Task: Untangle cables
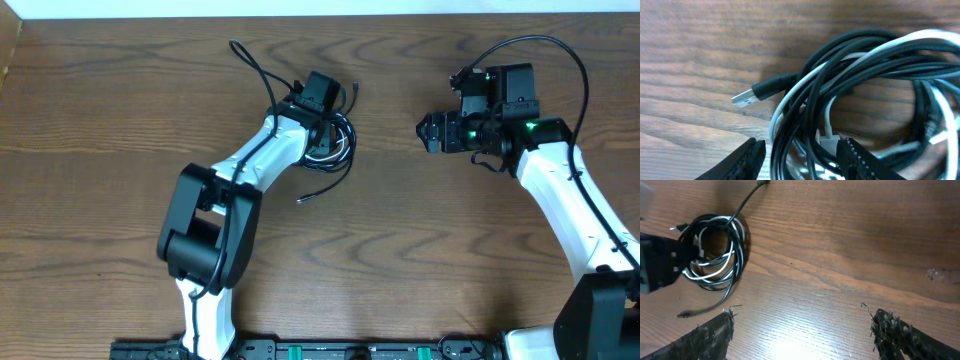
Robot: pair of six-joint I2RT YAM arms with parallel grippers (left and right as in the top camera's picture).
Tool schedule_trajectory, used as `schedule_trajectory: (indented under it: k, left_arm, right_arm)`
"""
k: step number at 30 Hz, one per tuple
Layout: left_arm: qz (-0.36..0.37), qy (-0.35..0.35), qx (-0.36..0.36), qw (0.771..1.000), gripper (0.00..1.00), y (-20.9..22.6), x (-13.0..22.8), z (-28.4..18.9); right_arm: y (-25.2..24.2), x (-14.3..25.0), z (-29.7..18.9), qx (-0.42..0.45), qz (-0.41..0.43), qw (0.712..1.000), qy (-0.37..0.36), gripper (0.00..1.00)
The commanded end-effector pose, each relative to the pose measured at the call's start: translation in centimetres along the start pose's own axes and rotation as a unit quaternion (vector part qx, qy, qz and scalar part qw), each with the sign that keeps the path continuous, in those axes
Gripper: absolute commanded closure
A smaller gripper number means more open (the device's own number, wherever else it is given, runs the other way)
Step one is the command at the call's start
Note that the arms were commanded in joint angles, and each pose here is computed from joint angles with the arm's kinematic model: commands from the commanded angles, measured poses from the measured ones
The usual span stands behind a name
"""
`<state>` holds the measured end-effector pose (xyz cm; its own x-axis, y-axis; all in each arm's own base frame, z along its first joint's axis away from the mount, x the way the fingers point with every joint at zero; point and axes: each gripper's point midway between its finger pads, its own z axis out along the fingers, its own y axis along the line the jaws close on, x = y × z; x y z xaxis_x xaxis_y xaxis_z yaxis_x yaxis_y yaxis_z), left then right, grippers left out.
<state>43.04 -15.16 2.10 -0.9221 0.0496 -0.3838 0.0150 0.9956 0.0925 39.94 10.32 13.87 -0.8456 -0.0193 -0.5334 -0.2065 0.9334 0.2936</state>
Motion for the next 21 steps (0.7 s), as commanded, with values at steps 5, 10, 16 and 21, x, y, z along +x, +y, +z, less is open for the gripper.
schedule_trajectory:
  k: [5,10,16,21]
  left_arm:
    - [-0.032,0.028,-0.018,0.999,0.81,0.5,1.7,2.2]
    - [-0.034,0.016,-0.014,0.999,0.93,0.7,0.9,0.4]
    - [-0.051,-0.067,0.034,0.996,0.93,0.6,-3.1,-7.2]
    - [-0.07,-0.151,0.068,0.984,0.93,1.5,-5.9,-14.6]
  right_arm:
    - [0.2,0.4,0.3,-0.003,0.0,1.0,0.005,0.14]
    - [0.3,0.3,0.3,-0.003,0.0,1.0,0.005,0.14]
    - [1.6,0.2,0.4,-0.031,-0.007,0.999,0.003,0.13]
    - [4.3,-0.7,0.0,-0.107,-0.022,0.994,-0.014,0.16]
